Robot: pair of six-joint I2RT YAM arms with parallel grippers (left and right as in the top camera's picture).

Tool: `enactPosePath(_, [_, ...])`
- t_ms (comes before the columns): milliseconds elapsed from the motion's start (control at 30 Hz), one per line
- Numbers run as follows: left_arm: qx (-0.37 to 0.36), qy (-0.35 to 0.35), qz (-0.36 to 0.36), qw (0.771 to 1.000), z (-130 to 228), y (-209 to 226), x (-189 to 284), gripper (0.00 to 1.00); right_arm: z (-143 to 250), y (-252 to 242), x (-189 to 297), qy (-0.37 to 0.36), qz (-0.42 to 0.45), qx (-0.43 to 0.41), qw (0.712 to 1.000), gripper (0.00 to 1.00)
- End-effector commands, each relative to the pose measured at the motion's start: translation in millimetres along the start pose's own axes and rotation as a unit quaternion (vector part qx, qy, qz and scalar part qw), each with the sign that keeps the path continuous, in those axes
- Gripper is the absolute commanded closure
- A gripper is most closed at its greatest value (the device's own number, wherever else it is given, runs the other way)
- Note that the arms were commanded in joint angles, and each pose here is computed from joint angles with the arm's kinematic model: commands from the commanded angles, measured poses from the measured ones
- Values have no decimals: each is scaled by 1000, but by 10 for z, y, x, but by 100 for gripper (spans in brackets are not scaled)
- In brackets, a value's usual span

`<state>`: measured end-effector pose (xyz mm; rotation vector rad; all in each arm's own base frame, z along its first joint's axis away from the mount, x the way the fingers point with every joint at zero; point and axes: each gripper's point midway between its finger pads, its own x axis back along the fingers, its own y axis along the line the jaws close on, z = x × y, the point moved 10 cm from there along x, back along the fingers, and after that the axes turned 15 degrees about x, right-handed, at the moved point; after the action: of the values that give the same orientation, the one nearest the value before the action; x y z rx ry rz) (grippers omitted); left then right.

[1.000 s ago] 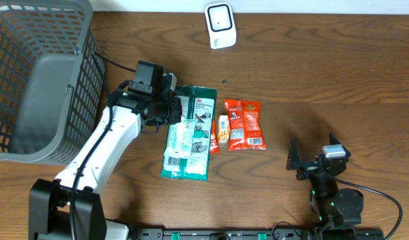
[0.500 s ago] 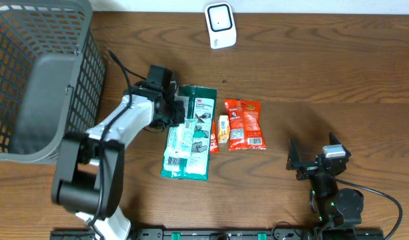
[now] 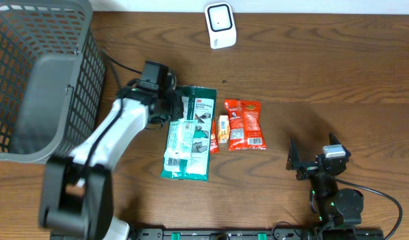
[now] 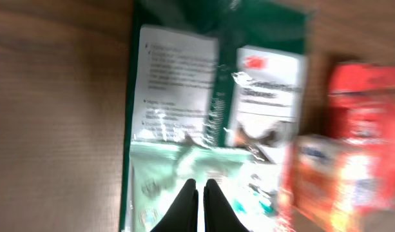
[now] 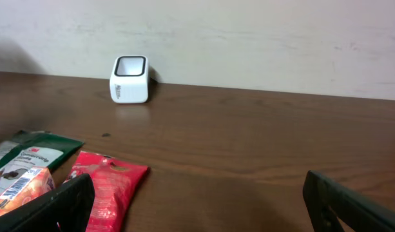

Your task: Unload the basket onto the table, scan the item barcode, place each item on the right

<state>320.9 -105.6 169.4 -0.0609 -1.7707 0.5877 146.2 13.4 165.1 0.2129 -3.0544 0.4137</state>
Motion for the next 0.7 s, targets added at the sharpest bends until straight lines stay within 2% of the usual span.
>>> enactPosePath(0, [27, 2, -4, 1000, 52, -40, 192, 93, 6, -11, 3, 0, 3, 2, 1000, 1])
enactPosePath(267, [23, 109, -78, 991, 560, 176, -124, 92, 7, -11, 3, 1, 3, 2, 1000, 1])
enactPosePath(500, [13, 131, -92, 987, 845, 385, -383, 93, 6, -11, 3, 0, 3, 2, 1000, 1])
enactPosePath(667, [11, 131, -91, 987, 864, 402, -381, 92, 6, -11, 3, 0, 3, 2, 1000, 1])
